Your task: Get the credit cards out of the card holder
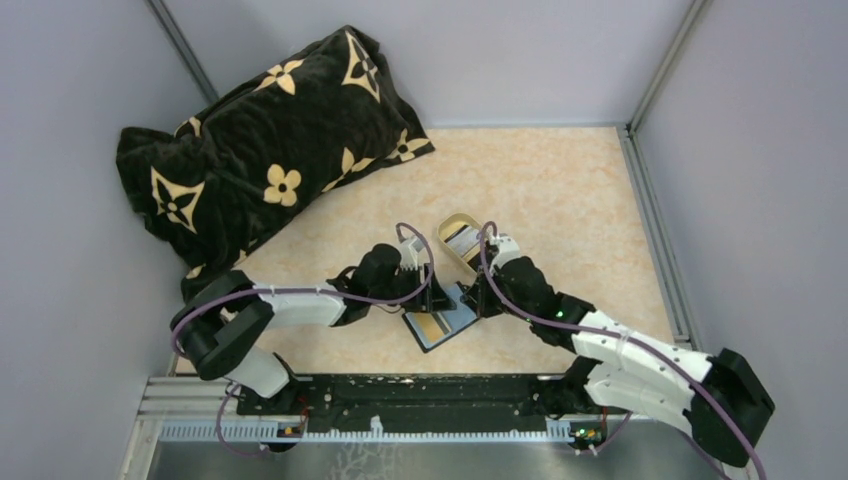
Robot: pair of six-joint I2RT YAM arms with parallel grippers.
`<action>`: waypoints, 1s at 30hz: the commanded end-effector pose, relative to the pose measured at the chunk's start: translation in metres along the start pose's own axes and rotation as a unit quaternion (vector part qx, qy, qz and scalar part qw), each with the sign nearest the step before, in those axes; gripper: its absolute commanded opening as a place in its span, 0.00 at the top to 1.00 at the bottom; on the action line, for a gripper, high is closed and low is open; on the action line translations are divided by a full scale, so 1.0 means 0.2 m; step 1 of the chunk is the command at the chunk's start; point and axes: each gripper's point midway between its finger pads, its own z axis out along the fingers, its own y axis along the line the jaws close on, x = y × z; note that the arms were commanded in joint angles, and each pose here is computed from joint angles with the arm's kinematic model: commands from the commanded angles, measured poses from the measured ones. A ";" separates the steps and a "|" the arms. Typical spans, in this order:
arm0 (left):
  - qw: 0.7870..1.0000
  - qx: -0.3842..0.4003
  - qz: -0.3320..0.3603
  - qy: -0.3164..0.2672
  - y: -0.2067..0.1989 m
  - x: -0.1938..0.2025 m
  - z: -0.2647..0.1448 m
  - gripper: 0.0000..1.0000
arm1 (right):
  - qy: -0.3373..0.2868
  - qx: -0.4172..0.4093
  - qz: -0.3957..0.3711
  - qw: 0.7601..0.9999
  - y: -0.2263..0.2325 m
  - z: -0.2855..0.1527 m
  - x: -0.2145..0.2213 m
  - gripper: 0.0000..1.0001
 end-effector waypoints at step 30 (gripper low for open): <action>0.996 -0.033 -0.061 -0.047 0.26 0.22 -0.23 0.46 | 0.063 -0.047 0.007 0.997 0.04 0.27 0.19 0.66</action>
